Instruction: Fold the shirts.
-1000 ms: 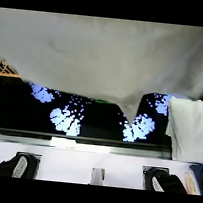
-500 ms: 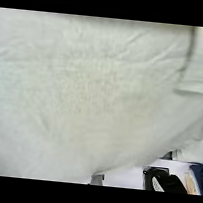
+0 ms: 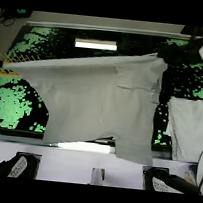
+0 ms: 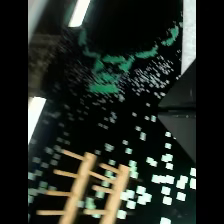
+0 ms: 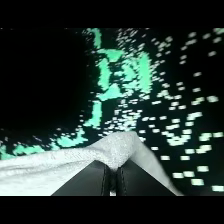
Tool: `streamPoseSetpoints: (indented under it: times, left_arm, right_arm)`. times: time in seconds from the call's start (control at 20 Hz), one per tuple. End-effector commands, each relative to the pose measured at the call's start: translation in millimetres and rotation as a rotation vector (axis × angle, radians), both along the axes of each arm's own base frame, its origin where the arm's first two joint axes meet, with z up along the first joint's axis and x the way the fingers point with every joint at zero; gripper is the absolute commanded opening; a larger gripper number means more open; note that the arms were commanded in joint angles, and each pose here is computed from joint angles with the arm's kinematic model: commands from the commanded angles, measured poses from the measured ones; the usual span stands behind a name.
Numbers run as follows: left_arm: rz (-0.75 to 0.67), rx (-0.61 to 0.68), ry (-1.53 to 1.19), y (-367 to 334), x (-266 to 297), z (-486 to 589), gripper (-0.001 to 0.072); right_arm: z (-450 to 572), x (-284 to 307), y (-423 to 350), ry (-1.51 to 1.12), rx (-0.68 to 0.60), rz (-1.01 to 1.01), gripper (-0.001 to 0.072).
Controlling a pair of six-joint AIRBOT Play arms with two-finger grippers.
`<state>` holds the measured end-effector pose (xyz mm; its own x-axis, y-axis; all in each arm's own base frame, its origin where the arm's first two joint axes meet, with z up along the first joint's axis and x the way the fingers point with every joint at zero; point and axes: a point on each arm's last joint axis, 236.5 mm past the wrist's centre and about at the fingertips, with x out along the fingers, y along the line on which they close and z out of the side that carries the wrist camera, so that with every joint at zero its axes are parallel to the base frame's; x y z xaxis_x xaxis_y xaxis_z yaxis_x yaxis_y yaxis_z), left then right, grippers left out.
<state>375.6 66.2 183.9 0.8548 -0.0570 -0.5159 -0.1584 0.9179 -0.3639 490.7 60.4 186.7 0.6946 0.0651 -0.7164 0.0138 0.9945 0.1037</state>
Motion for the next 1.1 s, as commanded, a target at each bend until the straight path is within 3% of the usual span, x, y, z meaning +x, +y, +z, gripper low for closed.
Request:
streamPoseSetpoints:
  times: [0.0, 0.1, 0.3, 0.35, 0.4, 0.5, 0.55, 0.6, 0.8, 1.05]
  left_arm:
    - [0.046, -0.161, 0.114, 5, 25, -79, 0.0041]
    - [0.068, -0.24, 0.139, 6, 40, -101, 0.0041]
    - [0.049, -0.316, 0.261, -6, 48, -152, 0.0042]
    - [0.028, -0.326, 0.291, -14, 48, -161, 0.0057]
    - [0.004, -0.334, 0.316, -25, 48, -168, 0.0157]
    - [-0.045, -0.347, 0.36, -41, 41, -173, 0.0572]
    - [-0.081, -0.341, 0.41, -44, 31, -176, 0.0595]
    - [-0.115, -0.323, 0.488, -43, 13, -181, 0.0595]
    - [-0.173, -0.327, 0.913, -33, -93, -214, 0.0595]
    - [-0.198, -0.444, 1.11, -71, -162, -265, 0.0596]
  right_arm:
    - [-70, 51, 41, 0.068, 0.324, -0.136, 0.0028]
    - [-90, 63, 57, 0.094, 0.421, -0.155, 0.0028]
    - [-146, 61, 75, 0.243, 0.472, -0.166, 0.0028]
    - [-157, 58, 77, 0.271, 0.466, -0.168, 0.0029]
    - [-163, 56, 77, 0.292, 0.465, -0.17, 0.0056]
    - [-160, 58, 66, 0.285, 0.451, -0.179, 0.0296]
    - [-156, 54, 53, 0.297, 0.436, -0.193, 0.0519]
    - [-152, 48, 30, 0.307, 0.4, -0.22, 0.0637]
    - [-155, -16, -48, 0.529, 0.286, -0.163, 0.0589]
    - [-178, -91, -68, 0.818, 0.279, -0.051, 0.0588]
